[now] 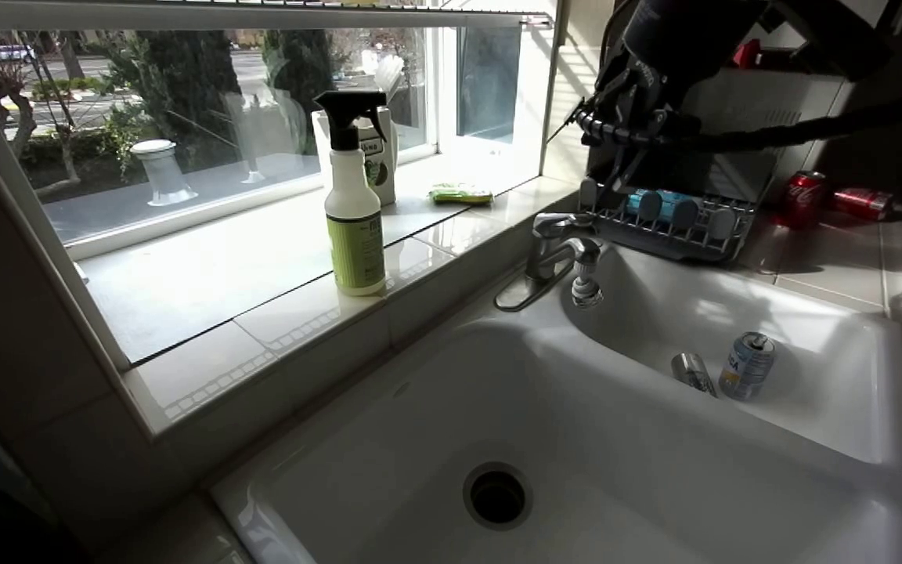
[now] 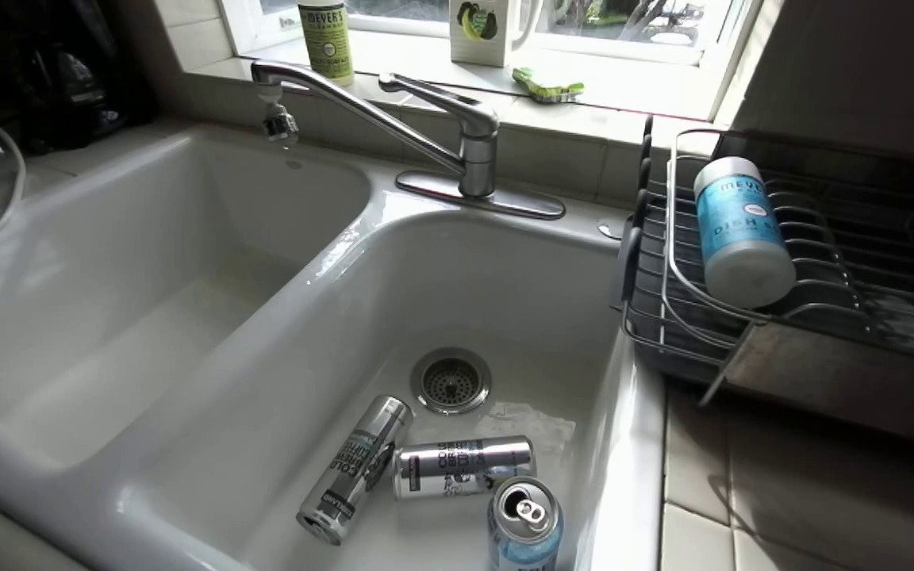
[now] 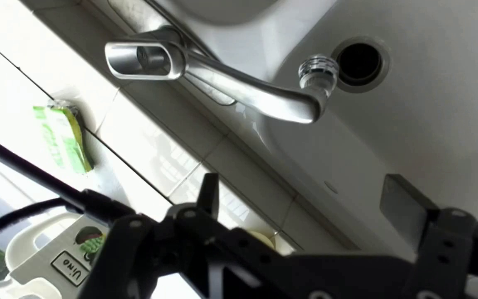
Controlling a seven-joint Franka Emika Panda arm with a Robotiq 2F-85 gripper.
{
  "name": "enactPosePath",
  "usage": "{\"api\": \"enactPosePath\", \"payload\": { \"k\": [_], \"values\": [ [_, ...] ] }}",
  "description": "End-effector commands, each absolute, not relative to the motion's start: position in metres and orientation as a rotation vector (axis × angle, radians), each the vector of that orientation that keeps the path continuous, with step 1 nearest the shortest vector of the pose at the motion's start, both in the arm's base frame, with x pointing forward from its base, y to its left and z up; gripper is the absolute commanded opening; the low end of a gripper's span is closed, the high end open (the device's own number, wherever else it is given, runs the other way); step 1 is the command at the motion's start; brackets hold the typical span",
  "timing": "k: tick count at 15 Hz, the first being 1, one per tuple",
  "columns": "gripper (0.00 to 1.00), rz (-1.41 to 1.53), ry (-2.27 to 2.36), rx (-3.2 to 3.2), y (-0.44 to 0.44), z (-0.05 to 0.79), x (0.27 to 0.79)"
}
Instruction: Pick up the spray bottle and place it on the rack directly above the window seal
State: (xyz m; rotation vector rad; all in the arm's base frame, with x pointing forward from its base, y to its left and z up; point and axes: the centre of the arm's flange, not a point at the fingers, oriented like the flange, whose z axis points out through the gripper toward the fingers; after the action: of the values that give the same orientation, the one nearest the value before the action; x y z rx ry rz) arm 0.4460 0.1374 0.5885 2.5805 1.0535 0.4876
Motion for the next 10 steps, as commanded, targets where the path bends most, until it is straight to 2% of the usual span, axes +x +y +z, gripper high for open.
{"api": "enactPosePath", "payload": {
  "k": [1,4,5,10],
  "values": [
    [1.0,0.641,1.196,2.549,0.15,0.6,0.513],
    [1.0,0.664,1.222,2.612,0.156,0.59,0.552],
    [1.0,0.664,1.167,2.568,0.149,0.591,0.516],
    [1.0,0.656,1.19,2.608,0.154,0.58,0.545]
  ]
}}
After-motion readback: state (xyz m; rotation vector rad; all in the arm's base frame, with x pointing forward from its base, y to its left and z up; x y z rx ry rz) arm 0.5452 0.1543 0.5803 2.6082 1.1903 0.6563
